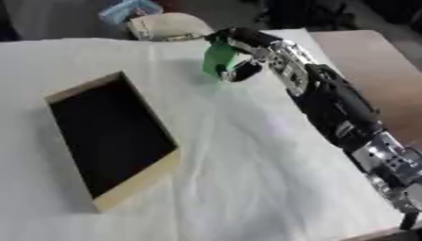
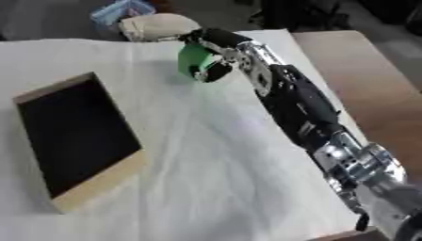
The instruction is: Pick up objects on the table and place them in the box.
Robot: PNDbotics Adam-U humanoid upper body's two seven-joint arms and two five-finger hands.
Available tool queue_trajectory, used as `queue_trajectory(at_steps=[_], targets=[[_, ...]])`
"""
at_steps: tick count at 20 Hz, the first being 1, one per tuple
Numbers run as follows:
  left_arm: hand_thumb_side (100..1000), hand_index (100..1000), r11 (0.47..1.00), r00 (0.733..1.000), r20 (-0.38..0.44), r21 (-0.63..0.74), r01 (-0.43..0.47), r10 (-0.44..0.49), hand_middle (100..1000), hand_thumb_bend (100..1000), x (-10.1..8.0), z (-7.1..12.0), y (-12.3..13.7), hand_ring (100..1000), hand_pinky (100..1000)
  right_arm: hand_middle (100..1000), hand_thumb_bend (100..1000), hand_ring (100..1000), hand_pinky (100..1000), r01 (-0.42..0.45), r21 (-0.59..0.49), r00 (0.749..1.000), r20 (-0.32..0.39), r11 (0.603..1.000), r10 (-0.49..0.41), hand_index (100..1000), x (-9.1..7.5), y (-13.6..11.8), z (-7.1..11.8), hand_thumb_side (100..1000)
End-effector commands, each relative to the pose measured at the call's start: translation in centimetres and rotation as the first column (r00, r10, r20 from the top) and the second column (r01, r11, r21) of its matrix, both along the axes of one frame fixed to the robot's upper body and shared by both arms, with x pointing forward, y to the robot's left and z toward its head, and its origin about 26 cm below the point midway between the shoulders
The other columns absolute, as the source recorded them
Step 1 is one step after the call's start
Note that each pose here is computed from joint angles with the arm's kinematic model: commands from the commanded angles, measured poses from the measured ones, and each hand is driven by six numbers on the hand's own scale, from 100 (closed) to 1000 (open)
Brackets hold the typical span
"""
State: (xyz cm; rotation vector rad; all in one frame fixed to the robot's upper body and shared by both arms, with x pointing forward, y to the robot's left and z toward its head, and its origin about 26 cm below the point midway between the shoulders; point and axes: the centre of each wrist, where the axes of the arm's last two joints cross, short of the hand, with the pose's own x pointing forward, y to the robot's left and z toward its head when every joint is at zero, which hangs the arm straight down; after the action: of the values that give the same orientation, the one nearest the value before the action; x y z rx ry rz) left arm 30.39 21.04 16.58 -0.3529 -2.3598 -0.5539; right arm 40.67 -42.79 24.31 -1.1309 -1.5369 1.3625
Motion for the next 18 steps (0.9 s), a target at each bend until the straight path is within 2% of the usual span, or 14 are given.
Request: queue_trajectory(at_steps=[1,5,9,13,18], targets=[[814,814,1.0,1.0,0.031,-0.001,-0.002,0.002,518,100,-0.1,0.8,0.2,531,647,697,100,495,536,-0.047,-0.019,0.992,0.12,0.999,0.049,975,-1.0,0.2,3.7,183],[808,814,1.0,0.999,0.044,-0.003,0.014,-0.013,517,100,-0.2,1.0,0.1,531,638,701,100,500,556,-0.193,-0.031,0.964,0.179,0.981,0.195,977,-1.3,3.0,5.1,170],[804,813,0.998,0.995,0.079,0.005,0.061,-0.061,519,100,-0.4,1.6,-0.2,532,636,701,100,502,574,-0.353,-0.07,0.914,0.188,0.933,0.36,978,-1.8,6.2,6.2,165],[805,812,0.995,0.989,0.107,0.017,0.101,-0.102,520,100,-0.6,2.1,-0.3,533,639,709,100,515,608,-0.489,-0.107,0.853,0.15,0.866,0.5,983,-2.6,9.1,6.2,178],[804,813,0.992,0.985,0.121,0.018,0.122,-0.124,521,100,-0.6,2.3,-0.3,534,647,708,100,536,663,-0.565,-0.081,0.819,0.063,0.821,0.57,981,-2.3,11.1,4.7,199]])
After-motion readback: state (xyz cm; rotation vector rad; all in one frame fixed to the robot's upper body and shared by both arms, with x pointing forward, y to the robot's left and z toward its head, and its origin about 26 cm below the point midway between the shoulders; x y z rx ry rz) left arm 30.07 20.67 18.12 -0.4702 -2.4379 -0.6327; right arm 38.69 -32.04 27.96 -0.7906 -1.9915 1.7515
